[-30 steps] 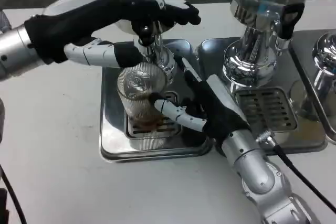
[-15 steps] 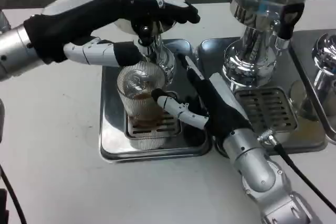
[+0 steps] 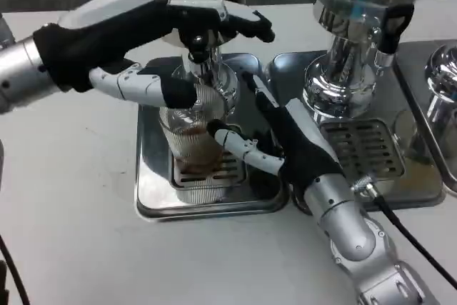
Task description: Grasp the cup under the faucet to collect the drink, then remove the cup.
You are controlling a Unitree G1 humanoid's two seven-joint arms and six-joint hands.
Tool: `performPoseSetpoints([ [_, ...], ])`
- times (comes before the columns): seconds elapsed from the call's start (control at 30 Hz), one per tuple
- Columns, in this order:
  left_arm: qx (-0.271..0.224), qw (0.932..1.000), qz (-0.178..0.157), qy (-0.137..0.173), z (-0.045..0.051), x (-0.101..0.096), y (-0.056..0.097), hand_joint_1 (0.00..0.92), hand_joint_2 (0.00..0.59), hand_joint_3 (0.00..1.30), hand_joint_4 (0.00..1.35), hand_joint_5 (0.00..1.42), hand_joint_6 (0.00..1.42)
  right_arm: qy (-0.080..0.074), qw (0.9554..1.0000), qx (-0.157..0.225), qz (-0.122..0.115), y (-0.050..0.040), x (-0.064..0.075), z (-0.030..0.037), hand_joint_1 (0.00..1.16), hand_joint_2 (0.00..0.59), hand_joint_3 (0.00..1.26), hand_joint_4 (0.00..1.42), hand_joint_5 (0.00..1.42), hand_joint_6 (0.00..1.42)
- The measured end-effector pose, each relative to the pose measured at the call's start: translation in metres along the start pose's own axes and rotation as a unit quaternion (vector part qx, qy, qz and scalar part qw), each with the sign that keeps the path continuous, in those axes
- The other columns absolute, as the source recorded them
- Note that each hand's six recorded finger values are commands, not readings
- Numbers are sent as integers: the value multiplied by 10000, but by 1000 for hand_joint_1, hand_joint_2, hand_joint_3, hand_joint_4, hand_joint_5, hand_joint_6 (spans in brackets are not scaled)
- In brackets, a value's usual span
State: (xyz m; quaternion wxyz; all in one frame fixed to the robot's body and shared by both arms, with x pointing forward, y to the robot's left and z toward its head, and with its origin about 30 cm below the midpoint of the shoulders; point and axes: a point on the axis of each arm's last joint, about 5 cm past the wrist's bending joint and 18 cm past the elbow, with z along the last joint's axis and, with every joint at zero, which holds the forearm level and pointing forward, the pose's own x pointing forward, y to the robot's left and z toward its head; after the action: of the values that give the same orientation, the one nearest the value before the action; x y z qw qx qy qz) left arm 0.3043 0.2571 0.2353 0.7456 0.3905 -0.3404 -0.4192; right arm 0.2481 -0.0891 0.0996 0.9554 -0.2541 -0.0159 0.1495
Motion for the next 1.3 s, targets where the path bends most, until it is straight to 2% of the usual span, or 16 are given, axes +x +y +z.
performPoseSetpoints([
  [0.2, 132, 9996, -235, 61, 3, -6, -62, 0, 92, 294, 190, 228, 292, -7, 10000, 7, -37, -10, 0, 2, 404, 235, 0, 0, 0, 0],
  [0.77, 231, 9997, 60, 76, 8, -39, -55, 0, 92, 280, 184, 228, 291, -14, 10000, 18, -94, -20, -1, 4, 398, 238, 0, 0, 0, 0],
  [0.93, 251, 9982, 552, 28, 13, -83, -34, 0, 94, 252, 169, 228, 291, -37, 9999, 28, -160, -24, -7, 11, 392, 241, 0, 0, 0, 0],
  [1.13, 250, 9906, 1345, -56, 21, -167, 5, 0, 97, 251, 162, 222, 291, -35, 9998, 35, -176, -26, -10, 9, 389, 242, 0, 0, 0, 0],
  [1.3, 155, 9877, 1555, -5, 15, -200, 22, 0, 97, 251, 159, 218, 293, -33, 9998, 45, -185, -28, -10, 9, 387, 242, 0, 0, 0, 0],
])
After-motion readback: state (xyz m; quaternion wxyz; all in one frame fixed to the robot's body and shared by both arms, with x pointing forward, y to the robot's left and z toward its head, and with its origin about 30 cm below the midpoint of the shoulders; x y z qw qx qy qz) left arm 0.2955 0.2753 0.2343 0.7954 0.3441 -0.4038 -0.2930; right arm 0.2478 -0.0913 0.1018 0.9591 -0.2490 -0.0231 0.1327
